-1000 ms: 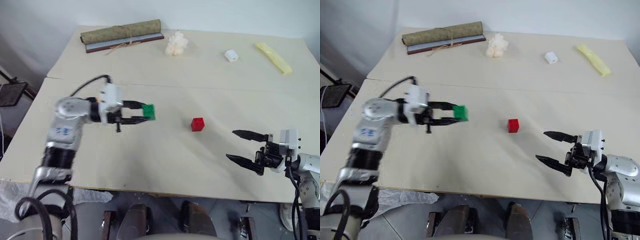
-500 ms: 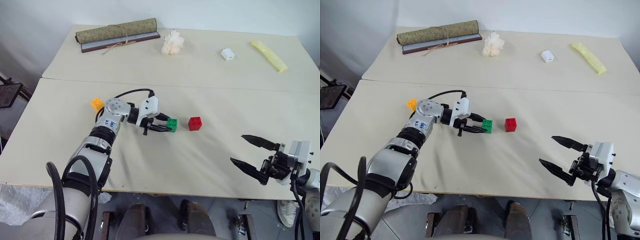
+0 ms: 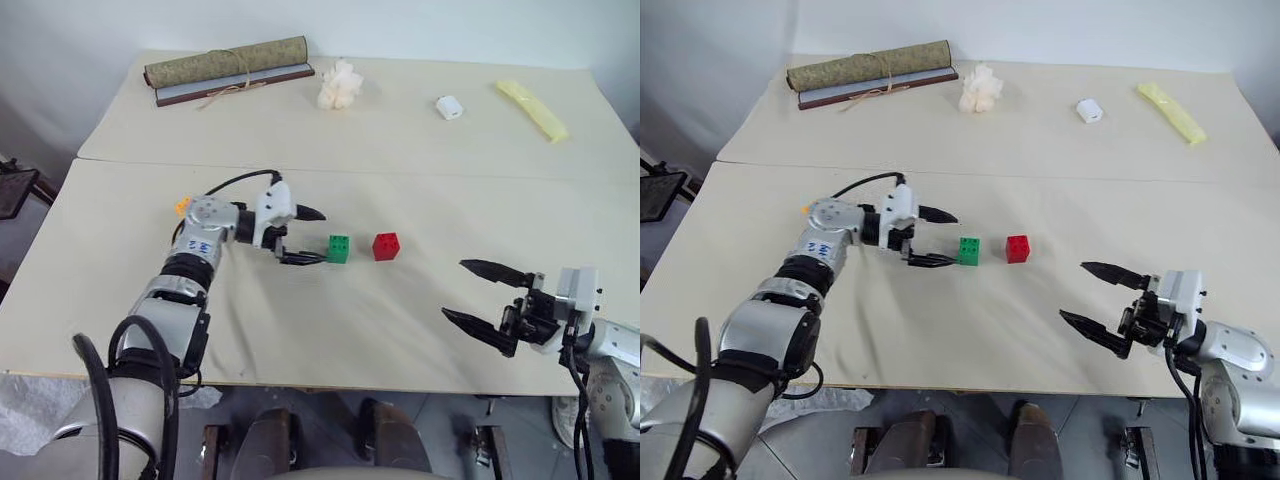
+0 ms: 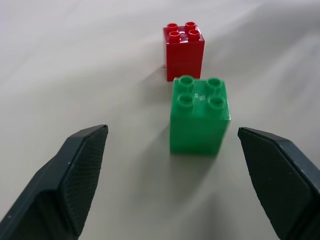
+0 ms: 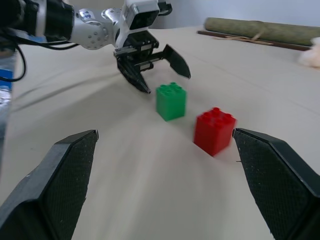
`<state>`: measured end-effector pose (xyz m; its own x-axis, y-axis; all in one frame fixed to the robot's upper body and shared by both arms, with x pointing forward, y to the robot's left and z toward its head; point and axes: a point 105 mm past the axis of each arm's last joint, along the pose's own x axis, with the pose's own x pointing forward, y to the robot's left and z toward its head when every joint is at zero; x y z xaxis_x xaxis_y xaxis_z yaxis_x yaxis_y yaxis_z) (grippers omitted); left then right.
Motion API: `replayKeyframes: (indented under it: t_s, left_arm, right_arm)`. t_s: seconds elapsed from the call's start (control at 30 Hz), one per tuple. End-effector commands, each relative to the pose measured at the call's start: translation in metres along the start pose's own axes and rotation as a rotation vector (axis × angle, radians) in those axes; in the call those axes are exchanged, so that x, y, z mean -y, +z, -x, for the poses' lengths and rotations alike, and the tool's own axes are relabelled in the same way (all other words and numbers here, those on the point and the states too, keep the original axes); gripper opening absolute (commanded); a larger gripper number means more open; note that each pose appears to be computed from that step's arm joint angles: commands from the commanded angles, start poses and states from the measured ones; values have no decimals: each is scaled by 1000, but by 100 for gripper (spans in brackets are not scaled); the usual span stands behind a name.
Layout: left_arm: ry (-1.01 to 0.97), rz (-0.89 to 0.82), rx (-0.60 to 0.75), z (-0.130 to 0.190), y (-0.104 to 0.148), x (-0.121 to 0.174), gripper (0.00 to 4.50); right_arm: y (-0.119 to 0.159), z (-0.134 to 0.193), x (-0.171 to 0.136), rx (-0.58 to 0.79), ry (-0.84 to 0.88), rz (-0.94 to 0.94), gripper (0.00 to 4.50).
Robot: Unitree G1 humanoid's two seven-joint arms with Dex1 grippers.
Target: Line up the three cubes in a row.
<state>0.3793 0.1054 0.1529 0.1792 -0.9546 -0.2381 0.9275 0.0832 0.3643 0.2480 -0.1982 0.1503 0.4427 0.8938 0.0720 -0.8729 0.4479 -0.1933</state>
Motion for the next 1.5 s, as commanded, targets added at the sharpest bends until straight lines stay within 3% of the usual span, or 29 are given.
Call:
replayKeyframes:
  t_s: [0.03,0.17,0.3,0.43,0.63,0.7,0.9,1.27,1.5]
  left_arm:
    - [92,-75,119,36,20,8,428]
    - [373,-13,162,88,17,40,440]
    - [811,87,110,157,3,83,440]
    - [1088,205,53,198,-14,121,440]
    - [1298,370,3,222,-34,176,440]
    - [1330,395,13,222,-36,182,440]
    - [1161,385,54,198,-33,130,440]
    - [906,351,-75,207,-57,17,440]
    - [830,346,-86,192,-58,-13,440]
  right_arm:
    - [7,-21,1,52,50,-36,450]
    - [12,-44,0,87,137,7,450]
    - [20,-59,5,104,209,53,450]
    - [20,-66,-2,104,278,61,450]
    - [23,-73,-4,105,313,68,450]
    - [26,-72,-4,103,316,75,450]
    - [28,-64,3,85,256,79,450]
    - [26,-49,4,44,173,87,450]
    - [25,-45,-4,43,125,78,450]
